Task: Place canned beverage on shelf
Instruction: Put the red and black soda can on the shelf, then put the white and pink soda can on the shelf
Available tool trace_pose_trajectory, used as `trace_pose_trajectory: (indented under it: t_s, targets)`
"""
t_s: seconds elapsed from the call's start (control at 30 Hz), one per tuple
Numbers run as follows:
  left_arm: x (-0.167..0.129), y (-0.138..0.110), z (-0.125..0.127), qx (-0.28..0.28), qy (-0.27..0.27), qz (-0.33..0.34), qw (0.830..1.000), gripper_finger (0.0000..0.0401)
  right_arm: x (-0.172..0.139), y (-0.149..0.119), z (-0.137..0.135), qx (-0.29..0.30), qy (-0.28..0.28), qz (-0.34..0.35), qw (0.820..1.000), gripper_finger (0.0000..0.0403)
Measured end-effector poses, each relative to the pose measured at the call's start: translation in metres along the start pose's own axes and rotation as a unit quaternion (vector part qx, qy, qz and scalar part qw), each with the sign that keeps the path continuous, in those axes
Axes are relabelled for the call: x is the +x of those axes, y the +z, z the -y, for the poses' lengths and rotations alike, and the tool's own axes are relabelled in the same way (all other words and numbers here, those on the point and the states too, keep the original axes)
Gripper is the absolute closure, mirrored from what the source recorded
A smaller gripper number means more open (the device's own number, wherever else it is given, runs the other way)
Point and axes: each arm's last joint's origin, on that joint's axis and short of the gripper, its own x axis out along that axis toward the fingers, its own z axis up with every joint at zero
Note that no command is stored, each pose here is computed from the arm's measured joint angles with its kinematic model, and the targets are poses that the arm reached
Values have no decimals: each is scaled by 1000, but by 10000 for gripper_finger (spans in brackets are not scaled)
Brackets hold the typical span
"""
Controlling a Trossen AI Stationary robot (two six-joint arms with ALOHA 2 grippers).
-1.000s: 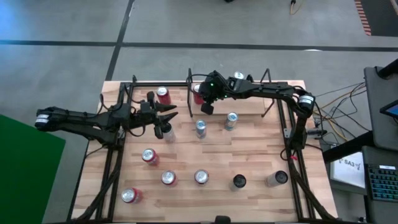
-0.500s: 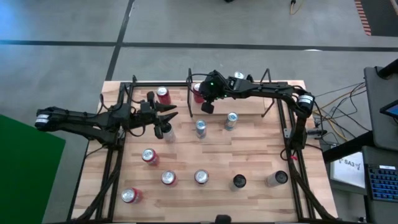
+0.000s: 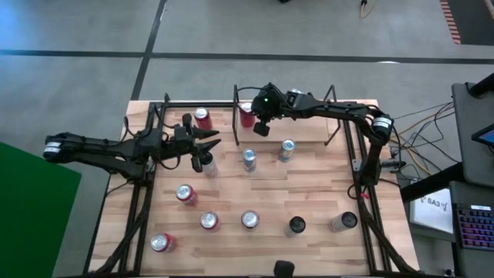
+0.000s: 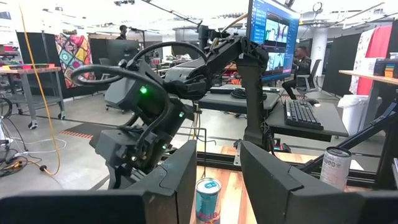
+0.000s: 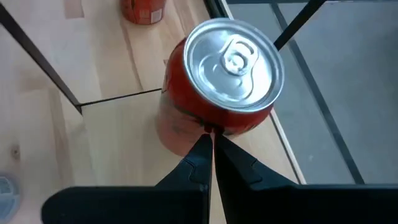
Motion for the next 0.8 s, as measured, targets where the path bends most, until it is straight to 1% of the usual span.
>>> trace_pose_trajectory:
  t_s: [0.47, 0.6, 0.7, 0.8]
  targets:
    - [0, 0, 0, -1, 0, 0, 1000, 292, 1, -1, -1, 2, 3, -1, 1000, 394]
    - [0, 0, 0, -1, 0, 0, 1000, 292, -10, -1, 0, 6, 7, -15, 1000, 394]
    - [0, 0, 0, -2, 0, 0, 1000, 292, -24, 2, 0, 13, 13, -6, 1000, 394]
    - [0, 0, 0, -13, 0, 0, 1000, 292, -37, 6, -5, 8, 17, 1, 1000, 394]
